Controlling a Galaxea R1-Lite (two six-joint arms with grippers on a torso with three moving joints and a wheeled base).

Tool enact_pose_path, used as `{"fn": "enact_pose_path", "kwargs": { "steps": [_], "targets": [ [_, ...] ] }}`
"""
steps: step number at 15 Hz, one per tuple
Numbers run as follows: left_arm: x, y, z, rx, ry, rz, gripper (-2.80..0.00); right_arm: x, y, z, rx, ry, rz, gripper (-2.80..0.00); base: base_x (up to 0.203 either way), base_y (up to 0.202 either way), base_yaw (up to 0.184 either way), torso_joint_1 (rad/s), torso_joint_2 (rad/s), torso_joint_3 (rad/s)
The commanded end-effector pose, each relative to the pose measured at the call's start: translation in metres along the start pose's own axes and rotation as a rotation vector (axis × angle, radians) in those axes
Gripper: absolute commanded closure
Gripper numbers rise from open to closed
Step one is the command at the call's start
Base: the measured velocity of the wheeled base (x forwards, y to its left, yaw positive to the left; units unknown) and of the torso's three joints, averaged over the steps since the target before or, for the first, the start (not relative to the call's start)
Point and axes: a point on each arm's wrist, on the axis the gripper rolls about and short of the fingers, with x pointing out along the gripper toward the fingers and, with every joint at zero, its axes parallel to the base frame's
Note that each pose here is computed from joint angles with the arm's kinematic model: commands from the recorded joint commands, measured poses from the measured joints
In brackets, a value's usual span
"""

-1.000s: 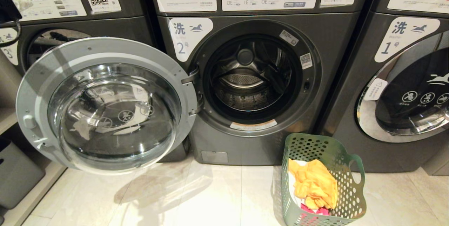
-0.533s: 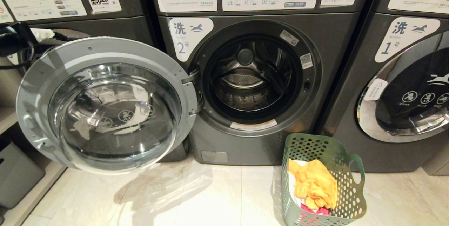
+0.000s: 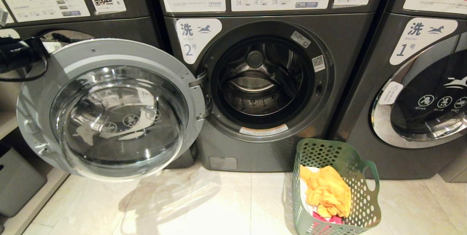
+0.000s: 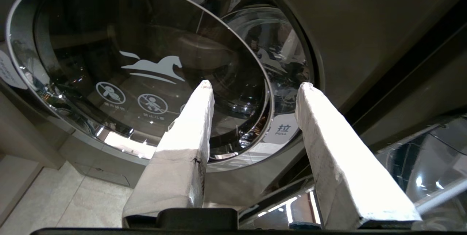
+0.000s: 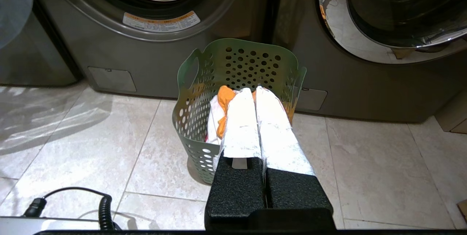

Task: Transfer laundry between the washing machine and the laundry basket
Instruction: Close the washing machine door with the left hand

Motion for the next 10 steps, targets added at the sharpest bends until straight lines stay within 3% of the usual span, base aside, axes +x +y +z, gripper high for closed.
{"fn": "enact_pose_path", "kwargs": {
  "steps": [1,5,7,10],
  "targets": [
    [0.003,0.002,-0.005,-0.008,0.016,0.0,0.0,0.0,0.0,0.0,-0.001,0.002,0.001,0.0,0.0,0.0,0.0,0.0,0.0,0.0],
    [-0.015,-0.012,0.003,-0.044,0.098,-0.002,0.0,0.0,0.0,0.0,-0.001,0.002,0.001,0.0,0.0,0.0,0.0,0.0,0.0,0.0],
    [-0.04,-0.028,0.012,-0.085,0.19,-0.004,0.0,0.0,0.0,0.0,0.001,0.0,0.002,0.0,0.0,0.0,0.0,0.0,0.0,0.0],
    [-0.076,-0.056,0.028,-0.115,0.267,-0.022,0.0,0.0,0.0,0.0,0.011,-0.001,0.002,0.0,0.0,0.0,0.0,0.0,0.0,0.0]
  ]
}}
